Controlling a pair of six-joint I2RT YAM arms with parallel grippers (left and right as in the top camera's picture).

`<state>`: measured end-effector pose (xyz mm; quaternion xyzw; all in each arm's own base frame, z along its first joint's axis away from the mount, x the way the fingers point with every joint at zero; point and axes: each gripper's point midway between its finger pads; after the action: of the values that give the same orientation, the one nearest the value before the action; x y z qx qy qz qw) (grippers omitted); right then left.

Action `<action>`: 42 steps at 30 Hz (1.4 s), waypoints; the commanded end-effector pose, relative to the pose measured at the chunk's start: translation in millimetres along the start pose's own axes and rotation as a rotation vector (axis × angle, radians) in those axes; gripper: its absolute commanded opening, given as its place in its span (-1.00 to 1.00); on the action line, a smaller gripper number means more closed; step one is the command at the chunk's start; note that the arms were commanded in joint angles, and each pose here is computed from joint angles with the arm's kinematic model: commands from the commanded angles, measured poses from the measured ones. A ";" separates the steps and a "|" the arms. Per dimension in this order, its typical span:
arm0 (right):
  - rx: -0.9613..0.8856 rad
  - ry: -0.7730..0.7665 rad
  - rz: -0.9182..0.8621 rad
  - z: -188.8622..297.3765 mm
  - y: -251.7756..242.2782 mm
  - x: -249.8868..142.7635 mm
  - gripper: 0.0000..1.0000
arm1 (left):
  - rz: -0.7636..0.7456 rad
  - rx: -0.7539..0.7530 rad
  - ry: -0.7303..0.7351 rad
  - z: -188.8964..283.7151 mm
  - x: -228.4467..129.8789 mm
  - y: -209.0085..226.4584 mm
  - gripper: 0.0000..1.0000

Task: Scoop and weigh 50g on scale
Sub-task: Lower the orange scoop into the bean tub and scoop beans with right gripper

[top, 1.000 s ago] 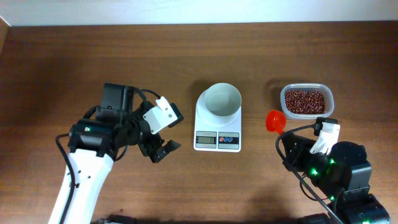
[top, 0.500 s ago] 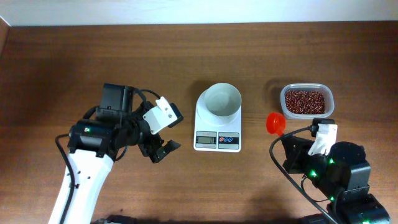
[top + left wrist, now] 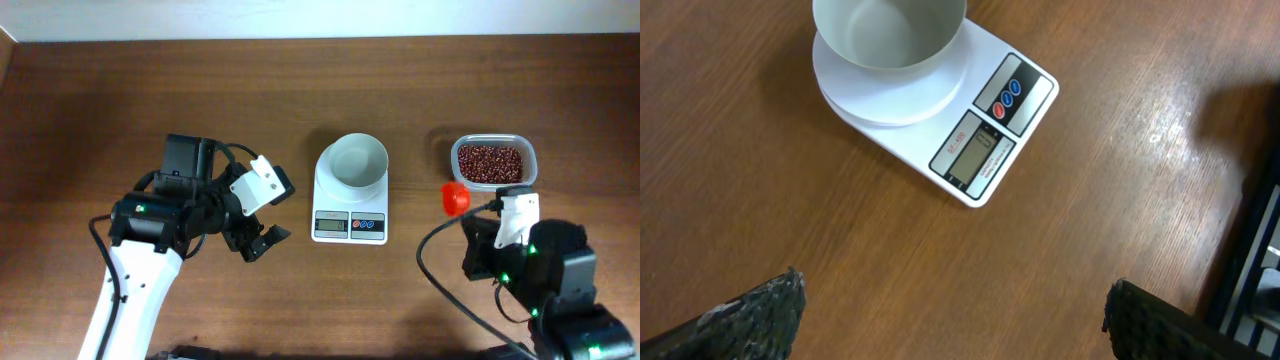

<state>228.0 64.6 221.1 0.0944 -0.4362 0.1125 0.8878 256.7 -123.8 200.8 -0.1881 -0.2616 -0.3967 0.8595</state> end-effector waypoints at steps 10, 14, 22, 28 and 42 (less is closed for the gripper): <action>-0.480 0.379 0.152 -66.8 -95.7 36.2 -0.92 | -0.019 0.018 -0.027 8.6 7.5 0.7 0.98; -0.610 0.460 0.190 -95.8 -121.1 25.9 -0.92 | -0.019 0.018 -0.027 8.6 7.5 0.7 0.98; -0.559 0.563 0.060 -136.8 -157.4 -11.6 -0.92 | -0.019 0.018 -0.027 8.6 7.5 0.9 0.98; -0.369 0.543 0.008 -156.1 -158.7 -19.7 -0.92 | -0.019 0.018 -0.027 8.6 7.5 0.7 0.98; -0.104 0.465 -0.123 -166.2 -131.8 -15.1 -0.92 | -0.019 0.018 -0.027 8.6 7.5 0.8 0.98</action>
<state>375.5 -27.9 94.5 -0.0143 -0.2029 0.0587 0.9773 256.6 -123.8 202.3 -0.1876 -0.2637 -0.3970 0.8589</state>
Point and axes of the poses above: each gripper's point midway between its finger pads, its own z axis back along the fingers, its own y axis along the line the jaws close on, x = y × z, and after that the axes turned 10 degrees about z, right-handed
